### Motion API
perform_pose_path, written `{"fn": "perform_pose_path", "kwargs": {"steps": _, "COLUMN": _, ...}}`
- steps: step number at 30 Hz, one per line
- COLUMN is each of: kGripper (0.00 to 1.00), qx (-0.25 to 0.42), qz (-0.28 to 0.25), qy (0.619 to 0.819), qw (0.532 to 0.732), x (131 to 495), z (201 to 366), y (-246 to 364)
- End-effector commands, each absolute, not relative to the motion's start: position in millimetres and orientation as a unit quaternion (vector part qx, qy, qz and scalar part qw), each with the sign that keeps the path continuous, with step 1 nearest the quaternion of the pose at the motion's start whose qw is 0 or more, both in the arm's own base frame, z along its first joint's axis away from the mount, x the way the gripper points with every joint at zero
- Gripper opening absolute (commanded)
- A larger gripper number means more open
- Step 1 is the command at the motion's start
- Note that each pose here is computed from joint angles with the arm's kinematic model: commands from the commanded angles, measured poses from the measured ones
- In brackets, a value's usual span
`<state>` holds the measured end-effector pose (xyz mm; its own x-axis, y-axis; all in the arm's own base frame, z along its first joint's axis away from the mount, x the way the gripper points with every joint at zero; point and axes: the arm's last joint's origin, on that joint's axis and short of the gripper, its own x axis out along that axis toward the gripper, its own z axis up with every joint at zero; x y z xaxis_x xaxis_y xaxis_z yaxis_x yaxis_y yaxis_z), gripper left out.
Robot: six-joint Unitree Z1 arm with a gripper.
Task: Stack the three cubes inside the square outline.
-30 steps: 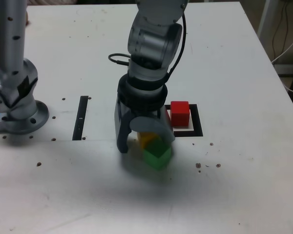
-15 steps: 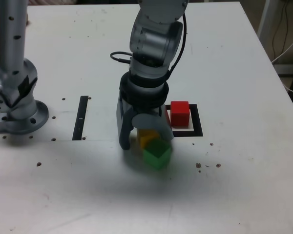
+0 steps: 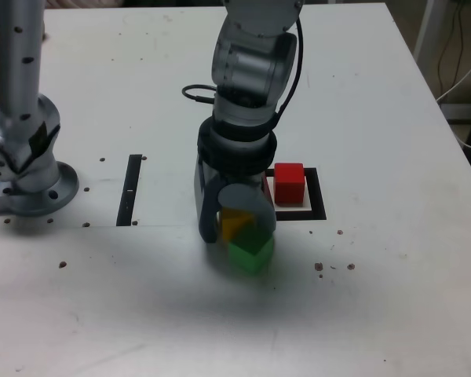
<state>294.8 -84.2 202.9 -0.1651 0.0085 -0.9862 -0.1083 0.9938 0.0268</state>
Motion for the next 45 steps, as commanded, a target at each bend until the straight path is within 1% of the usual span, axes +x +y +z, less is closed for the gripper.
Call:
{"fn": "perform_pose_path", "kwargs": {"steps": 1, "kGripper": 0.51, "qx": -0.033, "qz": 0.045, "qy": 0.762, "qw": 0.645, "x": 297, "z": 200.9, "y": -84}}
{"fn": "perform_pose_path", "kwargs": {"steps": 7, "kGripper": 0.51, "qx": -0.031, "qz": 0.046, "qy": 0.761, "qw": 0.647, "x": 296, "z": 202.9, "y": -84}}
{"fn": "perform_pose_path", "kwargs": {"steps": 13, "kGripper": 0.51, "qx": -0.028, "qz": 0.048, "qy": 0.765, "qw": 0.642, "x": 293, "z": 204.5, "y": -83}}
{"fn": "perform_pose_path", "kwargs": {"steps": 19, "kGripper": 0.43, "qx": -0.029, "qz": 0.043, "qy": 0.762, "qw": 0.646, "x": 292, "z": 209.1, "y": -83}}
{"fn": "perform_pose_path", "kwargs": {"steps": 21, "kGripper": 0.41, "qx": -0.03, "qz": 0.042, "qy": 0.758, "qw": 0.65, "x": 290, "z": 214.1, "y": -82}}
{"fn": "perform_pose_path", "kwargs": {"steps": 24, "kGripper": 0.41, "qx": -0.028, "qz": 0.044, "qy": 0.752, "qw": 0.658, "x": 285, "z": 226.8, "y": -81}}
{"fn": "perform_pose_path", "kwargs": {"steps": 28, "kGripper": 0.41, "qx": -0.02, "qz": 0.05, "qy": 0.748, "qw": 0.661, "x": 283, "z": 243.1, "y": -79}}
{"fn": "perform_pose_path", "kwargs": {"steps": 33, "kGripper": 0.39, "qx": 0.004, "qz": 0.056, "qy": 0.752, "qw": 0.656, "x": 289, "z": 257.9, "y": -78}}
{"fn": "perform_pose_path", "kwargs": {"steps": 38, "kGripper": 0.37, "qx": 0.031, "qz": 0.062, "qy": 0.756, "qw": 0.651, "x": 300, "z": 277.1, "y": -72}}
{"fn": "perform_pose_path", "kwargs": {"steps": 41, "kGripper": 0.37, "qx": 0.043, "qz": 0.053, "qy": 0.757, "qw": 0.65, "x": 310, "z": 286.0, "y": -66}}
{"fn": "perform_pose_path", "kwargs": {"steps": 45, "kGripper": 0.37, "qx": 0.064, "qz": 0.019, "qy": 0.757, "qw": 0.65, "x": 326, "z": 292.9, "y": -55}}
